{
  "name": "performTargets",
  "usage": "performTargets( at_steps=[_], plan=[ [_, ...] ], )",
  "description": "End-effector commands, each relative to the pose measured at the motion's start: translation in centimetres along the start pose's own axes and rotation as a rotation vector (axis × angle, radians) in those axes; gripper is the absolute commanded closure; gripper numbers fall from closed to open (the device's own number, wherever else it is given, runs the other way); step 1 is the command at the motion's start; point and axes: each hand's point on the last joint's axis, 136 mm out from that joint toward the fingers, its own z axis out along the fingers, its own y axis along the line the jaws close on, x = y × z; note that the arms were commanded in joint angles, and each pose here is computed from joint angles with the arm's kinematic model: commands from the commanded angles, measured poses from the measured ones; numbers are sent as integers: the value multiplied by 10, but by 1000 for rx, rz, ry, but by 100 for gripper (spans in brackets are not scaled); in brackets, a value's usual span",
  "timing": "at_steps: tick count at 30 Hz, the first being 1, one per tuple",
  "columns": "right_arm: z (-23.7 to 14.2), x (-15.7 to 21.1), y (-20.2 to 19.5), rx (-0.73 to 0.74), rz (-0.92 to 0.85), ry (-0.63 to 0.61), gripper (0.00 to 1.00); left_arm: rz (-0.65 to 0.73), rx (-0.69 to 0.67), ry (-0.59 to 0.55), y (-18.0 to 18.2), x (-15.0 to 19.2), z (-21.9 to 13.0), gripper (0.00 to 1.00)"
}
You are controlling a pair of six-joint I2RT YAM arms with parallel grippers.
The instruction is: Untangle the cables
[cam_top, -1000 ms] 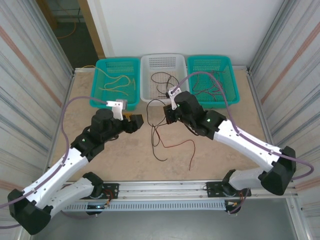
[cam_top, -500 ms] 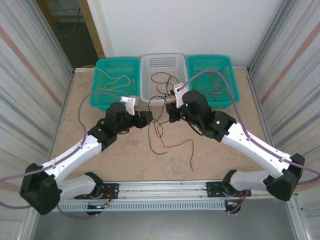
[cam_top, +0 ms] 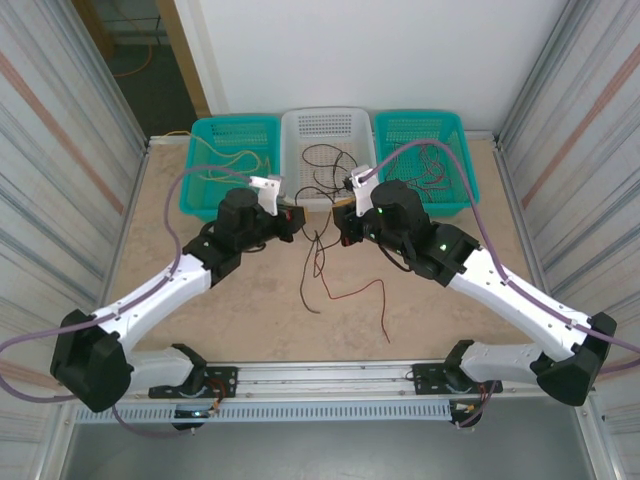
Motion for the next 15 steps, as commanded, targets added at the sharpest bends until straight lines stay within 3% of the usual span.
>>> performTargets(
  at_steps=[1,9,15],
  plan=[
    [-9,-5,-1,9,-5,-30,98,76,74,-86,-32,-41,-30,100],
    [12,23,-8,1,68,15,69,129,283,-123,-99,-72,-83,100],
    [32,50,-28,13,182,61,62,133,380,-171,-128,-92,-112,100]
  ],
)
